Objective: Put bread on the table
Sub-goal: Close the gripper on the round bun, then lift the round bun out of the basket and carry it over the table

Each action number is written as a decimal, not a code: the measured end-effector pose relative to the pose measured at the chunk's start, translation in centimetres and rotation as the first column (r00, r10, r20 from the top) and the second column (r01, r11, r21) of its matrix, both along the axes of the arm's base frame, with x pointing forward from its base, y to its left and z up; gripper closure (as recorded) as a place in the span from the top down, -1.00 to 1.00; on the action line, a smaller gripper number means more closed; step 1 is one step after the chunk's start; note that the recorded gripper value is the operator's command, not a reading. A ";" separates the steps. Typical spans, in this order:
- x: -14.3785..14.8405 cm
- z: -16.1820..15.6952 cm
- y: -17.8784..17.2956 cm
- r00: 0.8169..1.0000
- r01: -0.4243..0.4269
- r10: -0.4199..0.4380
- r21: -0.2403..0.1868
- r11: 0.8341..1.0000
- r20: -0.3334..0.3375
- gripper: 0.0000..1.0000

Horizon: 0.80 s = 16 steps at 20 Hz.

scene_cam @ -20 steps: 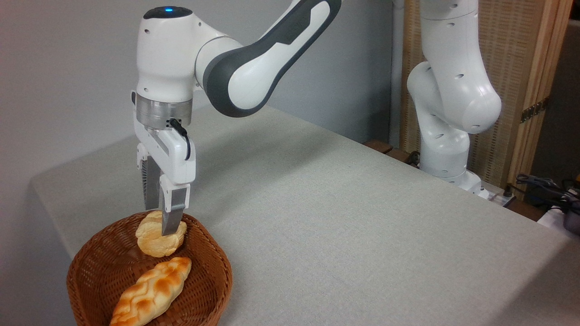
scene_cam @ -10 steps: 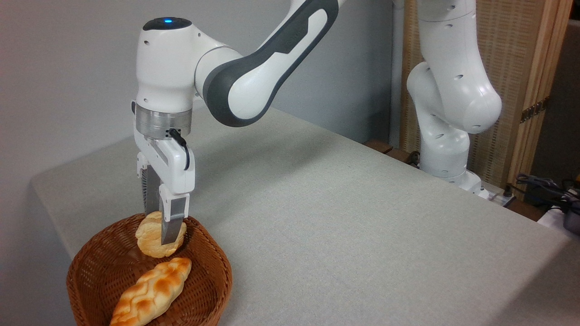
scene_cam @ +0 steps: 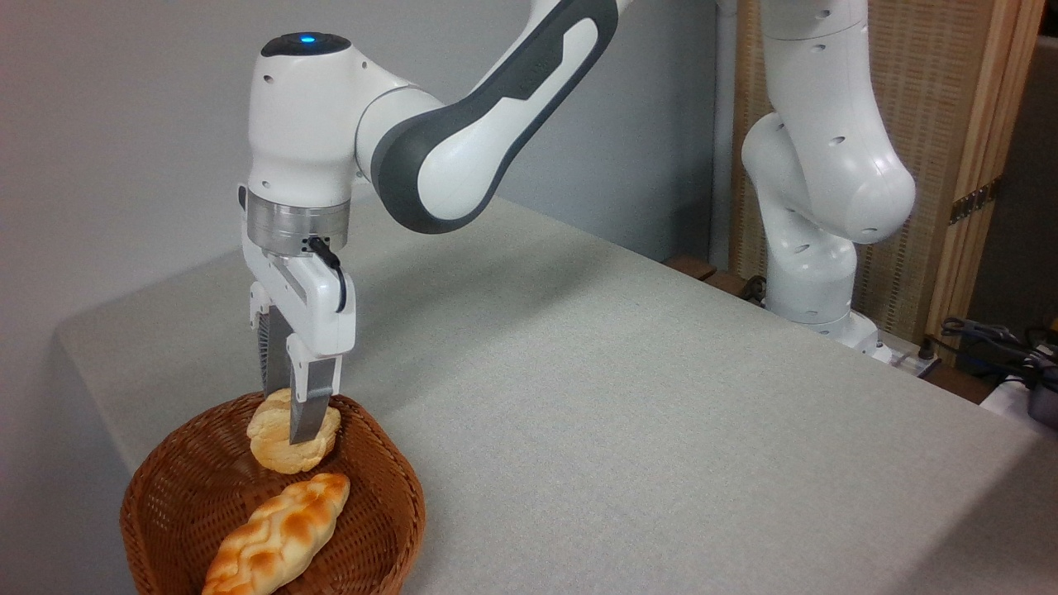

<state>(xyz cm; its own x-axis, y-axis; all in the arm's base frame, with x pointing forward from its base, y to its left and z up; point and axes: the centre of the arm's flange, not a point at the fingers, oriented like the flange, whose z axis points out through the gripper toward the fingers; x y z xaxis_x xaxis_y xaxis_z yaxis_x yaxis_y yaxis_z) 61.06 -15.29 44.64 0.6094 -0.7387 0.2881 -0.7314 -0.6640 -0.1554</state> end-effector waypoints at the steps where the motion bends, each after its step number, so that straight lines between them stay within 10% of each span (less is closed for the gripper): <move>1: 0.0 0.0 0.0 1.000 0.000 0.000 0.000 1.000 0.000 -0.47; 16: 0.2 1.4 1.4 1.000 -0.017 0.017 -0.004 1.000 0.019 -0.45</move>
